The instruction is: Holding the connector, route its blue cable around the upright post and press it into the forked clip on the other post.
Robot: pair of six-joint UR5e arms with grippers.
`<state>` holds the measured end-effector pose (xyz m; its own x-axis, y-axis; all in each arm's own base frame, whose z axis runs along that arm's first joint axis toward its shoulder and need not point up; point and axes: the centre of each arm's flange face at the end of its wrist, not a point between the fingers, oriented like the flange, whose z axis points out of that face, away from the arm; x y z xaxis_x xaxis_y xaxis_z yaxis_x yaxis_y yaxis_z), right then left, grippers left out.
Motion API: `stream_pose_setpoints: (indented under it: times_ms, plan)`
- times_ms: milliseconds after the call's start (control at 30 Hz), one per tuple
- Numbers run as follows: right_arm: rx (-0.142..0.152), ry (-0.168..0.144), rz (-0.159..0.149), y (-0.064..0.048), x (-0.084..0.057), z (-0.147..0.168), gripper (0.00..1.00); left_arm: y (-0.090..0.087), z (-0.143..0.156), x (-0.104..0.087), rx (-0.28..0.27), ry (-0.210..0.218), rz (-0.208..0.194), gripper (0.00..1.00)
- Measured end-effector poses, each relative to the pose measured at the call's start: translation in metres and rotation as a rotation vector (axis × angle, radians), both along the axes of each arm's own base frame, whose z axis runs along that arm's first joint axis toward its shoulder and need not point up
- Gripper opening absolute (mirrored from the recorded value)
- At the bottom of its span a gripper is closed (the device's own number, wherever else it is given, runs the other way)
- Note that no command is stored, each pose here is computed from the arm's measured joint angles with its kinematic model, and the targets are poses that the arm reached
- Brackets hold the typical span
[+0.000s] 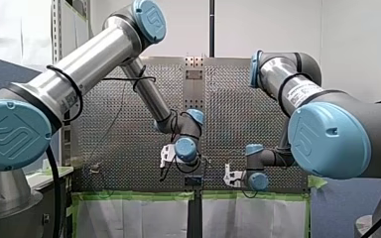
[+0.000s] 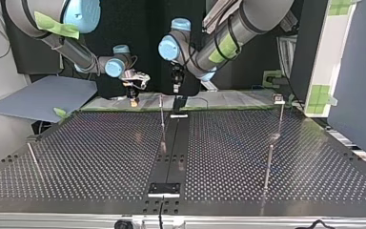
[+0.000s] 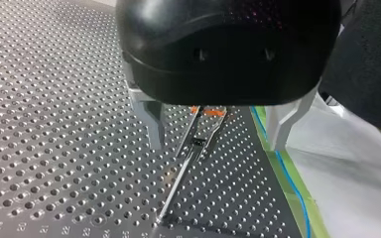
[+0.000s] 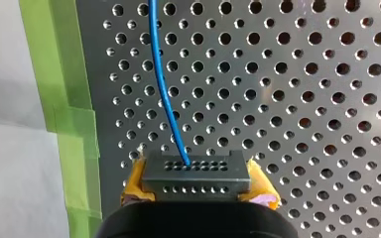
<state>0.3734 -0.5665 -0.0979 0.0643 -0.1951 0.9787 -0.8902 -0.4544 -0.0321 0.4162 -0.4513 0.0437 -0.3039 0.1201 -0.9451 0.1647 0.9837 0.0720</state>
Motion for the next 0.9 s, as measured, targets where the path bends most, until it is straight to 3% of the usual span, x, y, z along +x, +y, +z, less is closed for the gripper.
stream_pose_setpoints:
  times_ms: [300,600,900]
  plan:
    - [0.004,0.004,0.014,0.003,0.001,-0.001,0.0,0.006,-0.014,0.001,0.032,0.017,0.012,0.99]
    - [-0.003,0.026,0.029,0.014,-0.008,0.0,0.0,0.014,-0.042,-0.004,0.08,0.049,0.037,0.99]
    - [-0.048,-0.008,0.027,0.021,-0.013,0.026,0.0,0.015,-0.043,-0.005,0.084,0.054,0.039,0.99]
